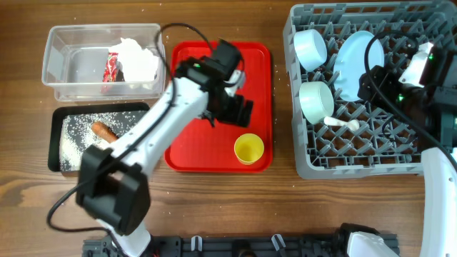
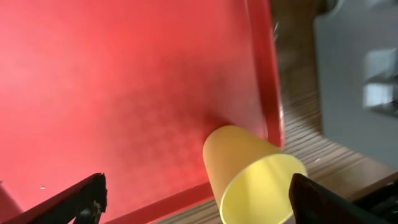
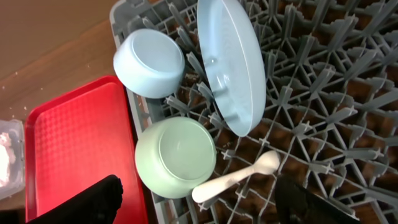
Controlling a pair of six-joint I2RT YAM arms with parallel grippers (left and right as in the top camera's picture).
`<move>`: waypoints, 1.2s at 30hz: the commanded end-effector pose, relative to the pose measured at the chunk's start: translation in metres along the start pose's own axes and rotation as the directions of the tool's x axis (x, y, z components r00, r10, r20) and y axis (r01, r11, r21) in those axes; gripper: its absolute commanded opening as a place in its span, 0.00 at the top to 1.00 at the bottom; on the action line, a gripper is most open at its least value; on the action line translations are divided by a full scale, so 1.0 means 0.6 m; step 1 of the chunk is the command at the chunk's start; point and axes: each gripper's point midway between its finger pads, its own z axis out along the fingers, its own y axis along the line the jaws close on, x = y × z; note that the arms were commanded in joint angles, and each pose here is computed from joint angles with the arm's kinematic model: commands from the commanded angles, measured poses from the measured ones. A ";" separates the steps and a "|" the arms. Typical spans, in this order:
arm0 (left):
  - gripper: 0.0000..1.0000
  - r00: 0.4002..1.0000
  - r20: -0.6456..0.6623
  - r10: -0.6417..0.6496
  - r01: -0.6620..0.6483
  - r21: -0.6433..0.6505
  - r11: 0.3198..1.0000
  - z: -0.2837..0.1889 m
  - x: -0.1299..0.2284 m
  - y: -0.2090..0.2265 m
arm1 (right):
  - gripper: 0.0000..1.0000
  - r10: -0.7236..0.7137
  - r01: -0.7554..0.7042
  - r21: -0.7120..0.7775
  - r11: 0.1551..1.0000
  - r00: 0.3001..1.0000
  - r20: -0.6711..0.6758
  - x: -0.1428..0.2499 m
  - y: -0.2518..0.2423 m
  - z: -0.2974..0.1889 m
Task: Sort waste into correct bins and load items into the dishwasher rack
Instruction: 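Reach the left gripper to the yellow cup and grasp it, then hand the yellow cup from the left gripper to the right gripper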
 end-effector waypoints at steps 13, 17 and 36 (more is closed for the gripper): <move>0.31 0.976 -0.215 0.040 -0.059 -0.082 0.995 0.101 0.095 0.008 | 0.19 -0.008 0.008 0.003 1.000 0.997 -0.083 0.014 -0.004 0.037; 0.92 0.982 -0.184 0.047 -0.062 -0.077 0.995 0.110 0.085 0.008 | 0.19 -0.007 0.008 0.003 1.000 0.997 -0.083 0.013 -0.005 0.038; 0.96 0.960 0.277 -0.051 -0.220 0.851 0.478 -0.272 -0.141 -0.061 | 0.09 -0.203 0.150 -0.713 0.685 0.979 0.011 -0.006 0.235 0.002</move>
